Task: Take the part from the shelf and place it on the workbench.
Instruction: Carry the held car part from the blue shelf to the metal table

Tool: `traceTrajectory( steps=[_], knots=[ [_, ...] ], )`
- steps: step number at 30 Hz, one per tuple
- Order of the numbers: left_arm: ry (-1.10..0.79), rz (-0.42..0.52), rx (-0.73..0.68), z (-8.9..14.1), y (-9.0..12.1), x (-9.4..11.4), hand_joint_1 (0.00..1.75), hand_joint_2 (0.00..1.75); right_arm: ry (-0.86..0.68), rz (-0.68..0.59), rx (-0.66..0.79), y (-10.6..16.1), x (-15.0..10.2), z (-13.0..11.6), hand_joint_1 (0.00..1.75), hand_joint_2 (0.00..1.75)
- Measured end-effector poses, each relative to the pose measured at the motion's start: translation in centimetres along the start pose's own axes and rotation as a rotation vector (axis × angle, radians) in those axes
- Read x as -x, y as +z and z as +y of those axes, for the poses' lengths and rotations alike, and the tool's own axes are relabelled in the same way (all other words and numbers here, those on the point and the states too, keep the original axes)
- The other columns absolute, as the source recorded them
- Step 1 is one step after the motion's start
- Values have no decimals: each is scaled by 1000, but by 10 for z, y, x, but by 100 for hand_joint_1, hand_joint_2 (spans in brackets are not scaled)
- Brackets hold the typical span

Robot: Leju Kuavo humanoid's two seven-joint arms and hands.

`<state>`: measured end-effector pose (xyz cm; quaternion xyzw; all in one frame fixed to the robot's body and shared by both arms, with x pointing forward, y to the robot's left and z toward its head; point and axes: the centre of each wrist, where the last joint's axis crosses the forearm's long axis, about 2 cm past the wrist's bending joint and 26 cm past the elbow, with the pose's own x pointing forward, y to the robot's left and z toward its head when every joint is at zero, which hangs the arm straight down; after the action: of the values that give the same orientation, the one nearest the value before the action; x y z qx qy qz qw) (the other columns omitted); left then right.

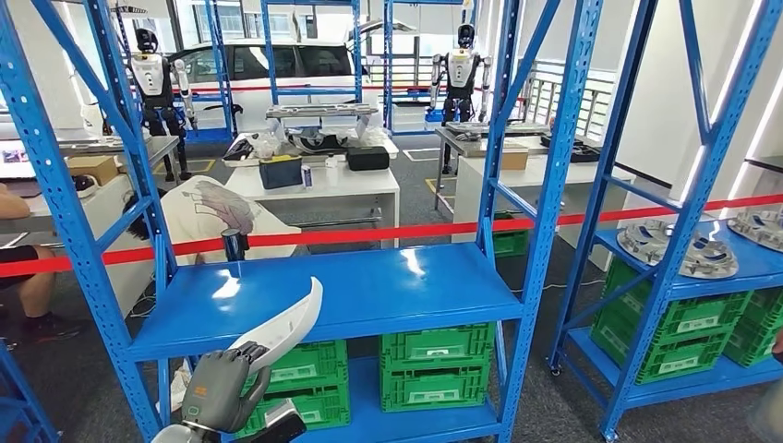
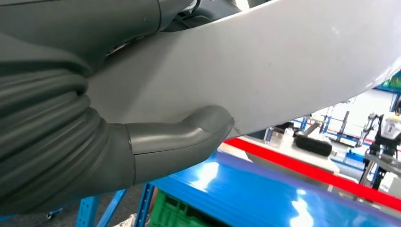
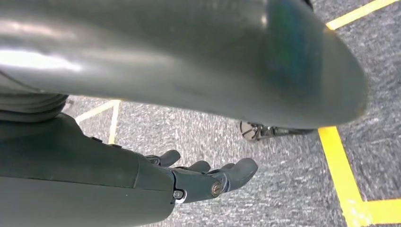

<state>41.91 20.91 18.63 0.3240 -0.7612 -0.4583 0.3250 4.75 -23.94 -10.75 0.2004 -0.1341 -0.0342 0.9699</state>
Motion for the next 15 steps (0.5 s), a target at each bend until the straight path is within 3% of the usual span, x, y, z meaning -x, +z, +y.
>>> traceTrajectory(
  steps=[15],
  knots=[
    [0, -2, -2, 0, -1, -1, 175, 175, 0, 0, -1, 0, 0, 0, 0, 0]
  ],
)
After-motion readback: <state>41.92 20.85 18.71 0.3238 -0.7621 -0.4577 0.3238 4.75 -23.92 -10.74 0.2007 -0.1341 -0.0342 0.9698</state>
